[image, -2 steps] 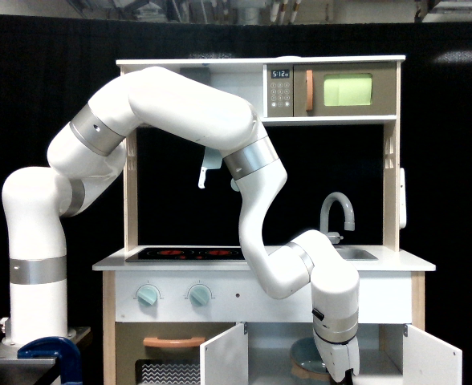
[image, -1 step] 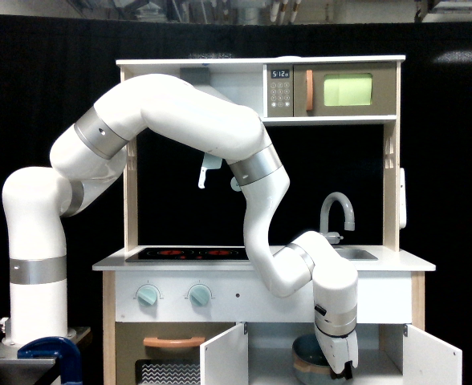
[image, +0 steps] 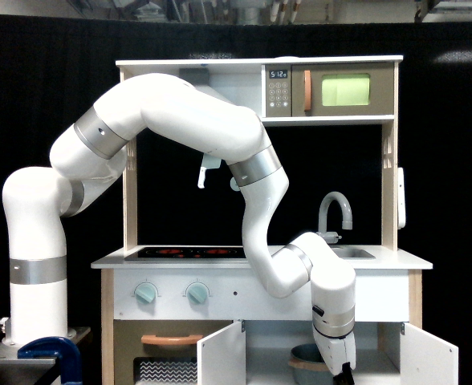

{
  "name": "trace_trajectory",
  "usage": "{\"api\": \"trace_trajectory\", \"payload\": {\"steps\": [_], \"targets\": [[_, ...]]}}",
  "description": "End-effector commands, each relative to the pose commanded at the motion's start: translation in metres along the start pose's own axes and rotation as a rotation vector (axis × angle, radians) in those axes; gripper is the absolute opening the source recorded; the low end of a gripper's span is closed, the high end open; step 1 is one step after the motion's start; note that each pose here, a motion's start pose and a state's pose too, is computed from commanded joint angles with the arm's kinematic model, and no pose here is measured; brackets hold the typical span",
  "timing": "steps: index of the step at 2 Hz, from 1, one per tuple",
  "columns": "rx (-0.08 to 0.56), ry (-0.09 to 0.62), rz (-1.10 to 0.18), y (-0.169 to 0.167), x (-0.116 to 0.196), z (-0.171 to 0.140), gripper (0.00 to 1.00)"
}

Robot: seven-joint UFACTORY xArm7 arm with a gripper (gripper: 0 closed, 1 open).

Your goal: Put the bowl inside the kitchen cabinet

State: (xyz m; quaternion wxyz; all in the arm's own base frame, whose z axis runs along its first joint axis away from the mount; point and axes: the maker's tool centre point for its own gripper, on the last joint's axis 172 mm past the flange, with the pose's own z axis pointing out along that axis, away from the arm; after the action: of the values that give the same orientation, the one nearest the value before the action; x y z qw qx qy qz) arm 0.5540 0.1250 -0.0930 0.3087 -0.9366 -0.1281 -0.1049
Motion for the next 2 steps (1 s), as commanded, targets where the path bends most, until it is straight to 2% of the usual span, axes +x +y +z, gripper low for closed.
{"api": "trace_trajectory", "payload": {"steps": [2], "targets": [[0.0,0.0,0.0,0.036,-0.021,-0.034,1.0]]}}
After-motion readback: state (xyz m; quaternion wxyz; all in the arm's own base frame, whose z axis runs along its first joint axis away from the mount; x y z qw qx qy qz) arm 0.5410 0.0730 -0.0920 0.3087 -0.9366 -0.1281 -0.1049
